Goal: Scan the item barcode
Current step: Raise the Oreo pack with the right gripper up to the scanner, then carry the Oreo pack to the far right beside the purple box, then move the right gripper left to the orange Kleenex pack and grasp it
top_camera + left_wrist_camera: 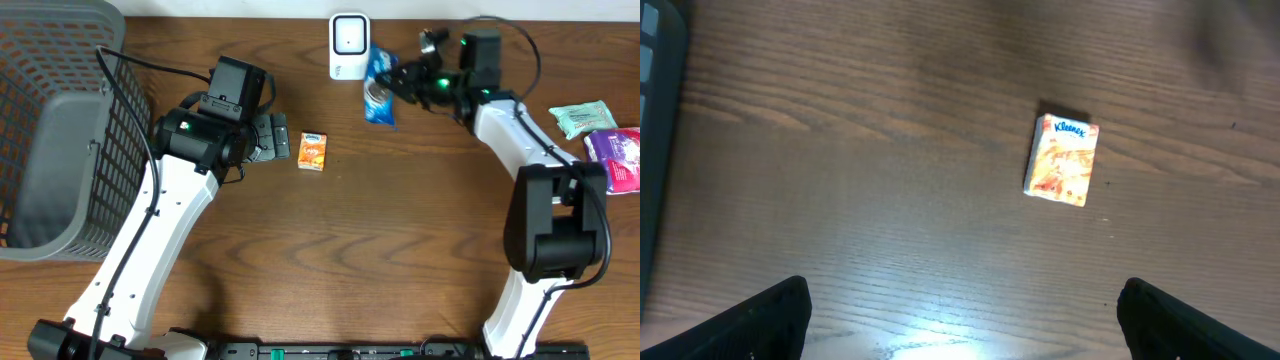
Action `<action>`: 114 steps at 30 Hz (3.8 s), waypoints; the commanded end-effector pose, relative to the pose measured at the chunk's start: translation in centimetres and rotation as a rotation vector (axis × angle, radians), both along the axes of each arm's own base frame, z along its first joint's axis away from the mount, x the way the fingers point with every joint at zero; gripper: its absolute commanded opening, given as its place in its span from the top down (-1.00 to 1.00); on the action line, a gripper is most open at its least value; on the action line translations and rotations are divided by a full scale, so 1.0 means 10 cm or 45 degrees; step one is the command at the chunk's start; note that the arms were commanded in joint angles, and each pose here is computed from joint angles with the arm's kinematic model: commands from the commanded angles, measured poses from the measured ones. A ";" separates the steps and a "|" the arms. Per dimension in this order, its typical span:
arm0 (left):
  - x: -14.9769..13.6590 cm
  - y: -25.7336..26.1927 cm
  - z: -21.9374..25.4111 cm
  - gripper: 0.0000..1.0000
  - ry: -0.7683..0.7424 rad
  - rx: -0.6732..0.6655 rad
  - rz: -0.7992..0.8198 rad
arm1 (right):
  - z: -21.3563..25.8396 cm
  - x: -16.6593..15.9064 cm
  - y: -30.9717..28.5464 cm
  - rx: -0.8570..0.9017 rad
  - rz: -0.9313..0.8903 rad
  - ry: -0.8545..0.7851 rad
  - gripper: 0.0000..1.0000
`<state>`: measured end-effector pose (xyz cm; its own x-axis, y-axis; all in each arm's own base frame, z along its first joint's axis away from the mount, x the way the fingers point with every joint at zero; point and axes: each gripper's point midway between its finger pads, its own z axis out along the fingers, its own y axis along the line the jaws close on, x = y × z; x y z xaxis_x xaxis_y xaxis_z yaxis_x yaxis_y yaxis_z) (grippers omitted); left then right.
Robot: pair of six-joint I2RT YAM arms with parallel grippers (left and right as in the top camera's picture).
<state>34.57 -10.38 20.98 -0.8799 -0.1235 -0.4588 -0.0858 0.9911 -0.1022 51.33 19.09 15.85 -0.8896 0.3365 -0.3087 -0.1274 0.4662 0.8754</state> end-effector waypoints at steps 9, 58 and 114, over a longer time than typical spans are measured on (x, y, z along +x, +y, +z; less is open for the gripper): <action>0.01 0.02 -0.01 -0.96 0.003 0.014 -0.004 | 0.53 0.73 0.07 -0.258 -0.614 -0.423 0.95; 0.01 0.02 -0.01 -0.96 0.003 0.014 -0.004 | -0.12 -0.41 -4.01 -1.300 -0.851 0.553 0.98; 0.01 0.02 -0.01 -0.96 0.003 0.014 -0.004 | -1.32 -1.10 0.98 -0.765 0.044 0.546 -0.16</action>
